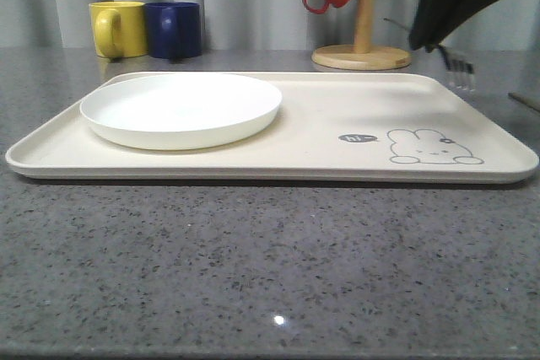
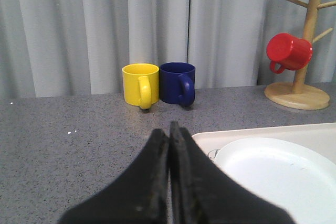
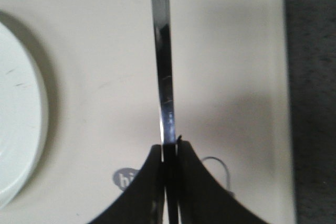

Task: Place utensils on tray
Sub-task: 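Grasp the steel fork with the right gripper and lift it, then place the fork on the tray beside the plate, release, then grasp the steel chopsticks with the right gripper and lift, then lower the chopsticks onto the tray beside the fork, release, then grasp the steel spoon with the right gripper and lift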

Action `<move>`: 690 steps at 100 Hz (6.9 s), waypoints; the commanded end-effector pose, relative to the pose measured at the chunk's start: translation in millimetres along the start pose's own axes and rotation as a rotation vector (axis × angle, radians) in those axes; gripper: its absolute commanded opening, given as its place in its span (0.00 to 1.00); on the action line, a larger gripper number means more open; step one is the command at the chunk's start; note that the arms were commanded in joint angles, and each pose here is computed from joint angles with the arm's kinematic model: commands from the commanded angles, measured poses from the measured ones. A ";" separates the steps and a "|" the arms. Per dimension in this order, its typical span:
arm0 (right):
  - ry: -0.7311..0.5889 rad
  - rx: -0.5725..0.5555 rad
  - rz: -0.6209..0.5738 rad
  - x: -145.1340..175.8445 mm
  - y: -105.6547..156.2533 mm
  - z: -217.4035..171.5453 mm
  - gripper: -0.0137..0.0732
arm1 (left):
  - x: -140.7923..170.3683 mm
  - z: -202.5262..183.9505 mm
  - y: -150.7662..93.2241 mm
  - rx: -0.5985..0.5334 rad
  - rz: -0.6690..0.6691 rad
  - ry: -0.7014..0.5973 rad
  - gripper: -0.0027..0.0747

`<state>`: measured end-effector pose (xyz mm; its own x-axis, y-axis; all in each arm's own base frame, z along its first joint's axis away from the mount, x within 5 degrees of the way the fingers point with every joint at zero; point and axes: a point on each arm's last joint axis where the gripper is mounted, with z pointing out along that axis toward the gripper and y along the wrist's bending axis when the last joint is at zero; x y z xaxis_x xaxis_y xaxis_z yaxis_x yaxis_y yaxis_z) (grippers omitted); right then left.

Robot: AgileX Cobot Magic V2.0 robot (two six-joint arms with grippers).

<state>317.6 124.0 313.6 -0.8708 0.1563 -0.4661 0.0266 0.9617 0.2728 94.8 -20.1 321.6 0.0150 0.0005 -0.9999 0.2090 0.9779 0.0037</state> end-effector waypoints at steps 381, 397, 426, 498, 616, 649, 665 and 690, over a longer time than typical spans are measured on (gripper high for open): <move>0.007 0.058 0.003 -25.3 -65.8 -27.4 0.08 | -13.4 -0.5 1.8 -0.020 -0.013 -0.078 0.01; -0.031 -0.010 -0.004 -19.6 -29.6 -19.6 0.08 | -13.4 -0.5 1.8 -0.020 -0.013 -0.078 0.01; -0.016 -0.045 0.008 -12.0 1.4 11.8 0.08 | -13.4 -0.5 1.8 -0.020 -0.013 -0.078 0.01; 0.058 -0.020 0.024 -6.9 2.9 43.9 0.46 | -13.4 -0.5 1.8 -0.020 -0.013 -0.078 0.01; 0.046 0.283 -0.105 -41.1 -157.8 -48.1 0.49 | -13.4 -0.5 1.8 -0.020 -0.013 -0.078 0.01; 0.121 0.291 -0.102 -44.7 -175.3 -12.3 0.49 | -13.4 -0.5 1.8 -0.020 -0.013 -0.078 0.01; 0.140 0.300 -0.100 -45.4 -181.7 -0.7 0.49 | -13.4 -0.5 1.8 -0.020 -0.013 -0.078 0.01; 0.172 0.306 -0.078 -44.5 -192.0 10.0 0.49 | -13.4 -0.5 1.8 -0.020 -0.013 -0.078 0.01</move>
<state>357.2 -61.2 253.0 -0.9669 0.0774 -0.2431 0.0827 0.9965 -0.0117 94.8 -20.1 321.6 0.0147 -0.0009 -0.9999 0.2091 0.9779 0.0021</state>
